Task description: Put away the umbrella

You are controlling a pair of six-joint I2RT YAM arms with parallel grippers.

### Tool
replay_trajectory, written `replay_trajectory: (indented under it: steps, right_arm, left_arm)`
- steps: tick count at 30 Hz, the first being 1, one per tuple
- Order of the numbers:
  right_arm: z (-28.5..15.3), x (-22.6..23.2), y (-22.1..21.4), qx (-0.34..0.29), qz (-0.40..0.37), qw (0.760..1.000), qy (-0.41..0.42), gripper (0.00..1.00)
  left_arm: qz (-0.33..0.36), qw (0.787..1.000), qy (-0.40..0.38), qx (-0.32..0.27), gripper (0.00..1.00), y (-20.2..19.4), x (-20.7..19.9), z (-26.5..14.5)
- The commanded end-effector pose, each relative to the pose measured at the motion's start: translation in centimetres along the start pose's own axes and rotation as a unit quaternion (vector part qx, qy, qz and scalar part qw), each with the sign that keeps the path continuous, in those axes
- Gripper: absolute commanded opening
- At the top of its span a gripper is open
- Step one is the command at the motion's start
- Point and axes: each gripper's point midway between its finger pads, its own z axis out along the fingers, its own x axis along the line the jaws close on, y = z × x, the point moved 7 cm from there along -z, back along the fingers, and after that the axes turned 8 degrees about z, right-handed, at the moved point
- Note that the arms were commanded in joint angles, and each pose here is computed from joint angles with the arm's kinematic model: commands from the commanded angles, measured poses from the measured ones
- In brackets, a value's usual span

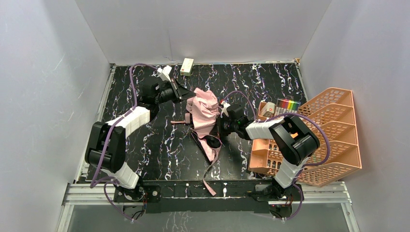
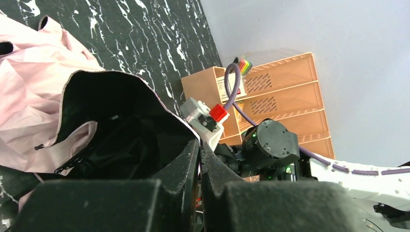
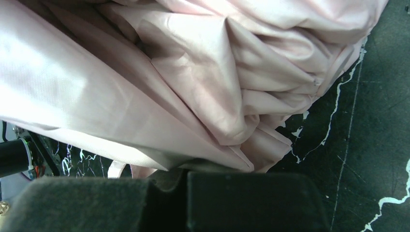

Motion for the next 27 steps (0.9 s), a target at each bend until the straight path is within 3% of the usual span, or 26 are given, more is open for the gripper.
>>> replay_trajectory:
  steps: [1, 3, 5, 9, 22, 25, 27]
  right_arm:
    - [0.0, -2.2, -2.6, 0.058, 0.008, 0.997, -0.051, 0.00]
    - [0.0, -2.2, -2.6, 0.057, 0.008, 0.997, -0.051, 0.00]
    - [0.1, -2.2, -2.6, 0.058, 0.007, 0.997, -0.050, 0.00]
    - [0.1, -2.2, -2.6, 0.058, 0.008, 0.997, -0.051, 0.00]
    - [0.0, -2.4, -2.9, 0.060, 0.010, 0.997, -0.053, 0.00]
    - [0.0, -2.4, -2.9, 0.060, 0.011, 0.997, -0.053, 0.00]
    - [0.0, -2.4, -2.9, 0.060, 0.012, 0.997, -0.053, 0.00]
  left_arm:
    - [0.031, 0.999, 0.002, 0.005, 0.10, 0.4, -0.7, -0.9]
    - [0.034, 0.999, 0.015, 0.009, 0.24, -0.2, -0.4, -1.3]
    - [0.032, 0.999, 0.030, 0.019, 0.47, -0.9, 0.1, -1.7]
    - [0.030, 0.998, 0.042, 0.029, 0.62, -1.7, 0.7, -1.8]
    - [0.022, 0.999, 0.007, 0.042, 0.55, 0.4, 1.3, 1.0]
    - [0.022, 0.999, 0.006, 0.048, 0.47, 0.7, 1.4, 1.5]
    - [0.024, 0.998, 0.004, 0.052, 0.36, 0.8, 1.4, 1.6]
